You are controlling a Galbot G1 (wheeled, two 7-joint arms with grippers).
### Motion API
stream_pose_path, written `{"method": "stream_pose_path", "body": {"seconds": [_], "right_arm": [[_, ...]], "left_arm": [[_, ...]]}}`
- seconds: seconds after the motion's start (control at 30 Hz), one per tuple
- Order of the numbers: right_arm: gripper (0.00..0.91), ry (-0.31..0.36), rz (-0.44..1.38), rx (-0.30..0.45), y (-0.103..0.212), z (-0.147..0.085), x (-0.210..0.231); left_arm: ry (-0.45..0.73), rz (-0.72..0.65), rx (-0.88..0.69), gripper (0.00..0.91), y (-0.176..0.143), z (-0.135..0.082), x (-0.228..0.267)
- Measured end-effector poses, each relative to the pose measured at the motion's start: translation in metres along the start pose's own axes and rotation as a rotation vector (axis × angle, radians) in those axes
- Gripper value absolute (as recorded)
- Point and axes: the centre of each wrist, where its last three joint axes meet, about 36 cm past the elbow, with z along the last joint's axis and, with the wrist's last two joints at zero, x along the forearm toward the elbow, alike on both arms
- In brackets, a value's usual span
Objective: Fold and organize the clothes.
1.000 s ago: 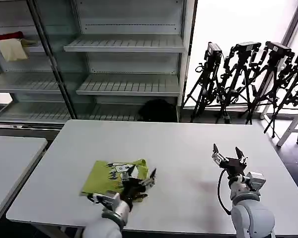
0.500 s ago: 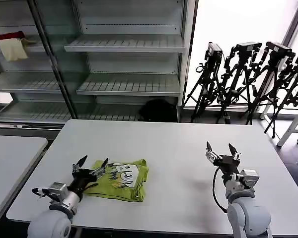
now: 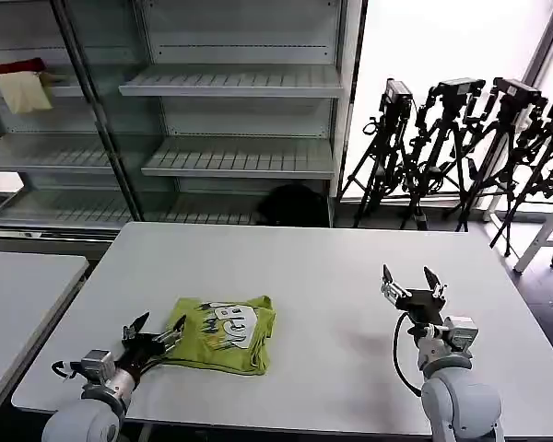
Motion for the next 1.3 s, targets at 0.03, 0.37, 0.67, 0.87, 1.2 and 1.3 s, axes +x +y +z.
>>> {"method": "stream_pose_path", "body": {"seconds": [0.03, 0.37, 0.67, 0.87, 1.2, 1.3], "right_arm": [[0.907, 0.001, 0.002, -0.002, 0.0, 0.001, 0.0], [0.907, 0.001, 0.016, -0.012, -0.002, 0.001, 0.0], [0.907, 0.0, 0.031, -0.016, -0.004, 0.001, 0.0], [0.907, 0.002, 0.036, -0.017, -0.004, 0.001, 0.0], [0.907, 0.002, 0.039, -0.018, -0.004, 0.001, 0.001], [0.907, 0.002, 0.041, -0.017, -0.005, 0.001, 0.001]], "left_arm": [[0.005, 0.0, 0.002, 0.736, 0.0, 0.001, 0.0], [0.051, 0.033, 0.062, 0.02, -0.004, 0.008, 0.0], [0.074, 0.086, 0.171, 0.01, -0.008, 0.005, 0.0], [0.056, 0.1, 0.214, 0.0, -0.006, 0.001, 0.001], [-0.06, 0.066, 0.165, 0.0, 0.006, -0.014, 0.008], [-0.093, 0.027, 0.106, 0.0, 0.018, -0.022, 0.01]]}}
